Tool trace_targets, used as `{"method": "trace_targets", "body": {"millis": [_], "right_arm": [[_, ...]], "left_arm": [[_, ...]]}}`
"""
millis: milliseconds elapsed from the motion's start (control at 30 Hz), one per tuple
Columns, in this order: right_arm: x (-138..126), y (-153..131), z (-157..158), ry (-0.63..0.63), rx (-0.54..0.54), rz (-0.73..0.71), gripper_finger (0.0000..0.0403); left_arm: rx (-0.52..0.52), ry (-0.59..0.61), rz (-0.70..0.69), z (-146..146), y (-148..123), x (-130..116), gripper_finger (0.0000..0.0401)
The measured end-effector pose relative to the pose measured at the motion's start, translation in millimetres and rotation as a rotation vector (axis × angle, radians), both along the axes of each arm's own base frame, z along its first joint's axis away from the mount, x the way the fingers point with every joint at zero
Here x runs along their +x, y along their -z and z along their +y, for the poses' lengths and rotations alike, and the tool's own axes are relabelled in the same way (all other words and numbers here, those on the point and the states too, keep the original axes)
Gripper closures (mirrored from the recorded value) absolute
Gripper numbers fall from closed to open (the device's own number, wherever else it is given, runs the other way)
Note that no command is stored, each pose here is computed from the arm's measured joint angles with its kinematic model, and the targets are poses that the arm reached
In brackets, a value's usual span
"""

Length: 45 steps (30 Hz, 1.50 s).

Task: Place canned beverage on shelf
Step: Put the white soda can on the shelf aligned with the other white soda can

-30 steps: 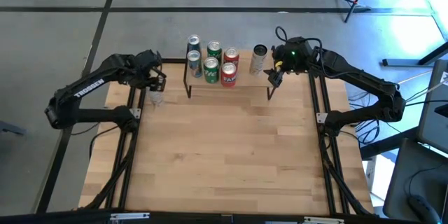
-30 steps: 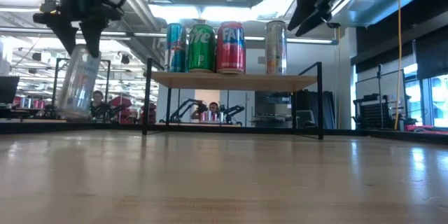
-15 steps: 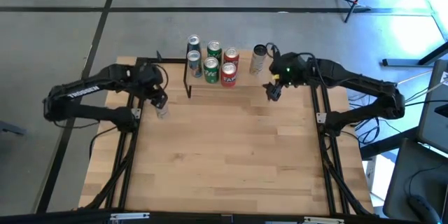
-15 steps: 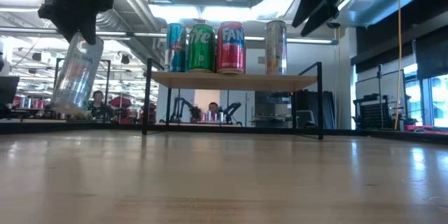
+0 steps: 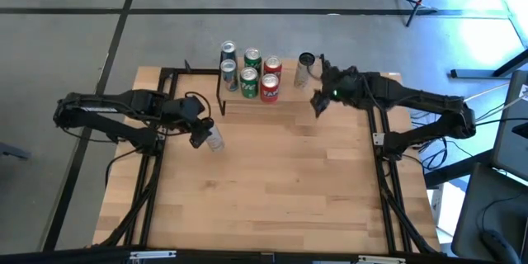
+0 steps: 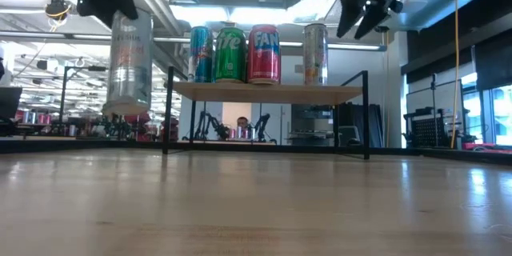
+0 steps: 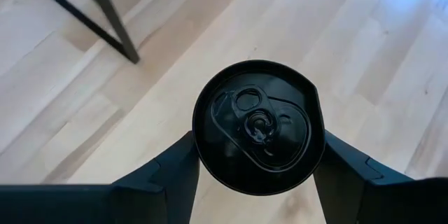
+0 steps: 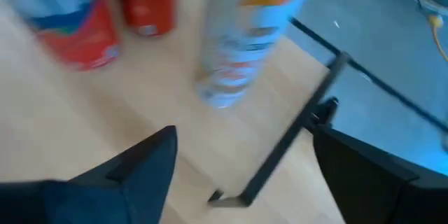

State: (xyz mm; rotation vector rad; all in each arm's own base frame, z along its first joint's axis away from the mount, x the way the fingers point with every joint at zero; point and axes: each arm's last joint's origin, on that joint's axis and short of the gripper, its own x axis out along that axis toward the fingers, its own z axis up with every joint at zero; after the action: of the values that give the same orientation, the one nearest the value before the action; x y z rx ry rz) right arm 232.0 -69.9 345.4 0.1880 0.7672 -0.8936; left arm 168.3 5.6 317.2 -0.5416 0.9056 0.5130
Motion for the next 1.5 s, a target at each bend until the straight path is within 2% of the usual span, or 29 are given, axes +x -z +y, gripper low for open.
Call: {"method": "trace_targets", "body": {"millis": [200,300,400,567,867,1033,1200,1333,1500], "right_arm": [[-1,4,-49,0.122,-0.029,-0.009,0.0203],[8,10,-67,0.108,-0.012,-0.043,0.0259],[18,18,-75,0.059,0.013,-0.051,0.0298],[31,27,-78,0.030,0.019,-0.054,0.0329],[33,28,-78,0.007,0.041,-0.074,0.0333],[17,9,-57,-0.040,0.144,-0.121,0.0333],[22,-5,-2,-0.232,0.175,-0.196,0.0333],[37,3,44,-0.355,0.136,-0.225,0.0333],[54,31,92,-0.501,0.115,-0.333,0.0333]], "left_arm": [[0.026,0.022,0.027,-7,7,13,0.0195],[0.028,0.029,0.018,-9,9,20,0.0194],[0.025,0.031,0.018,-10,10,24,0.0194],[0.014,0.015,-0.003,-10,10,25,0.0194],[0.014,0.015,-0.033,-10,8,28,0.0194],[0.021,0.044,-0.069,-11,7,33,0.0194],[0.027,0.076,-0.070,-19,13,46,0.0193],[0.069,0.094,-0.044,-30,25,62,0.0193],[0.110,0.046,-0.033,-39,40,80,0.0193]]}}
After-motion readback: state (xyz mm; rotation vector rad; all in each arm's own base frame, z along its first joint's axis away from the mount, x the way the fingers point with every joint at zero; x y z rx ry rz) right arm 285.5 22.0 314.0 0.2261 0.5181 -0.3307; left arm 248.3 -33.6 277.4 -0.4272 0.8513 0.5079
